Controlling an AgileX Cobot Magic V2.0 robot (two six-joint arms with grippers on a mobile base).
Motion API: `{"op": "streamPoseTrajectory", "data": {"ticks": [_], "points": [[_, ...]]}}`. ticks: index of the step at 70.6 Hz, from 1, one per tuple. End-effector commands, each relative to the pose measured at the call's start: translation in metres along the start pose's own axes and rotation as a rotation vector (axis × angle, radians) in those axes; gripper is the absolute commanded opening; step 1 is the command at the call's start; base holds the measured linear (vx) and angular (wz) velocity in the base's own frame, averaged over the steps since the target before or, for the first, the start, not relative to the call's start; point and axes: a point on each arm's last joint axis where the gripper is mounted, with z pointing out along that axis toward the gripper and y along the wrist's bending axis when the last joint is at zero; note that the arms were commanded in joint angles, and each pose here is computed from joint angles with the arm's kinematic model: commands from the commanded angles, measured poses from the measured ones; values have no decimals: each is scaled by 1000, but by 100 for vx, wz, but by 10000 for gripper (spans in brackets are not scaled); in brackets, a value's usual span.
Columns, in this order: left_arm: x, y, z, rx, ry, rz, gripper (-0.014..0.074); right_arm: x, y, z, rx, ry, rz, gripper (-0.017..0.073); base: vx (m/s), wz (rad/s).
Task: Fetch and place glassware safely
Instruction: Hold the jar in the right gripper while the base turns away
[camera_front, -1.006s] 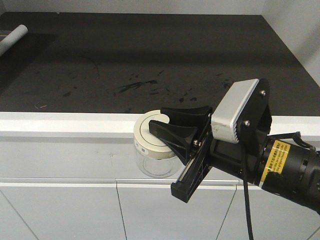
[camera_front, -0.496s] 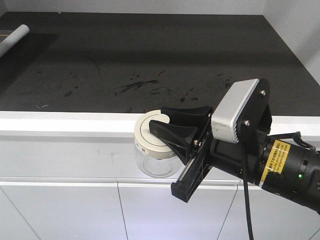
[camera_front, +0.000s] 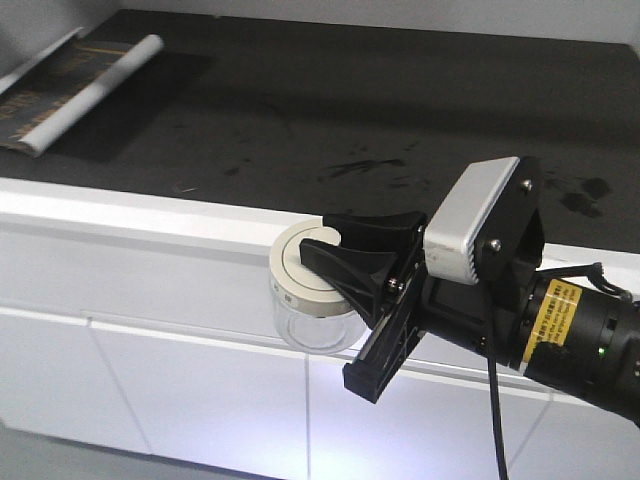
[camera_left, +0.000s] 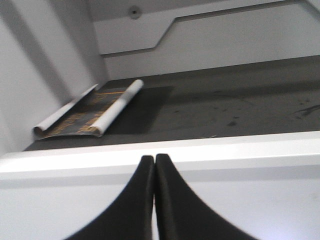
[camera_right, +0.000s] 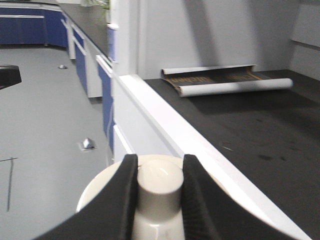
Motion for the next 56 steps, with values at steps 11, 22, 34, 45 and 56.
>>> {"op": "streamPoseTrajectory", "data": {"ticks": [11,22,34,45,56], "points": [[-15,1,0,-2,-92,-19,-7,-22,3,-4,-33,-116,4,-1,-4,45],[-15,1,0,-2,-92,-19,-7,-22,3,-4,-33,-117,4,-1,-6,46],[-15,1,0,-2,-92,-19,-7,-22,3,-4,-33,-117,4,-1,-8,47],[-15,1,0,-2,-92,-19,-7,-22,3,-4,-33,-117,4,-1,-8,48],[-15,1,0,-2,-92,-19,-7,-22,3,-4,-33,-117,4,-1,-8,49]]}}
